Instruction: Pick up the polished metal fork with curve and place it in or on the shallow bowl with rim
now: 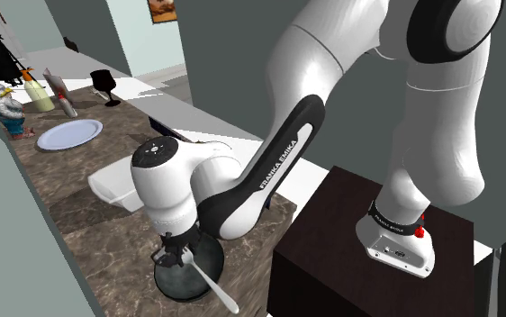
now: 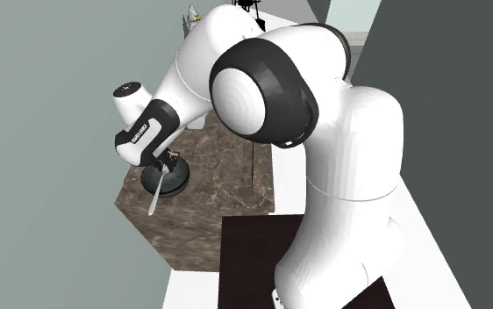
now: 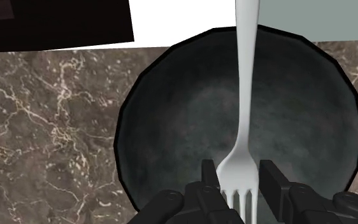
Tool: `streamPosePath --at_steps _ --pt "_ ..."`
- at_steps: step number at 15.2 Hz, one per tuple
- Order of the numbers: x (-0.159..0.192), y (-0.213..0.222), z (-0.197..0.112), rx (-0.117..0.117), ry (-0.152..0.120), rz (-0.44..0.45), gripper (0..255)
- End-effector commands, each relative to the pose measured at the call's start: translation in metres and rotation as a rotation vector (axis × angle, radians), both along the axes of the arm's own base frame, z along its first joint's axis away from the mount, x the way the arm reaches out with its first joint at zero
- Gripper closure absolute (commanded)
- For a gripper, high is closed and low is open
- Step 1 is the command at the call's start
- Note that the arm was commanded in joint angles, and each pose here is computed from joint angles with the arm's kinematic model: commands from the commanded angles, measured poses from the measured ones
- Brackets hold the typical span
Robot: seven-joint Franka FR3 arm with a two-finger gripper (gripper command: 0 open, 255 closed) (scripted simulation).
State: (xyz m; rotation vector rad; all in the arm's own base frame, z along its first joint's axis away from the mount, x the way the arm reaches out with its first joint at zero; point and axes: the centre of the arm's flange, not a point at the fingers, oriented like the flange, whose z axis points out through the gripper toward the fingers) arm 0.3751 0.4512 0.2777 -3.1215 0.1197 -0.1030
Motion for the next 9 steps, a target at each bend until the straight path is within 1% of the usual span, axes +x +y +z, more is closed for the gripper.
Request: streamPosePath --at_steps 1,6,7,9 --pt "0.0000 0.0008 -0.0026 0.000 0.000 0.000 255" --pt "0.0000 0.0009 -0.0026 0.000 0.000 0.000 255" --pt "0.0000 0.0008 -0.0026 0.000 0.000 0.000 0" --pt "0.0000 0.0008 -0.0026 0.000 0.000 0.000 0"
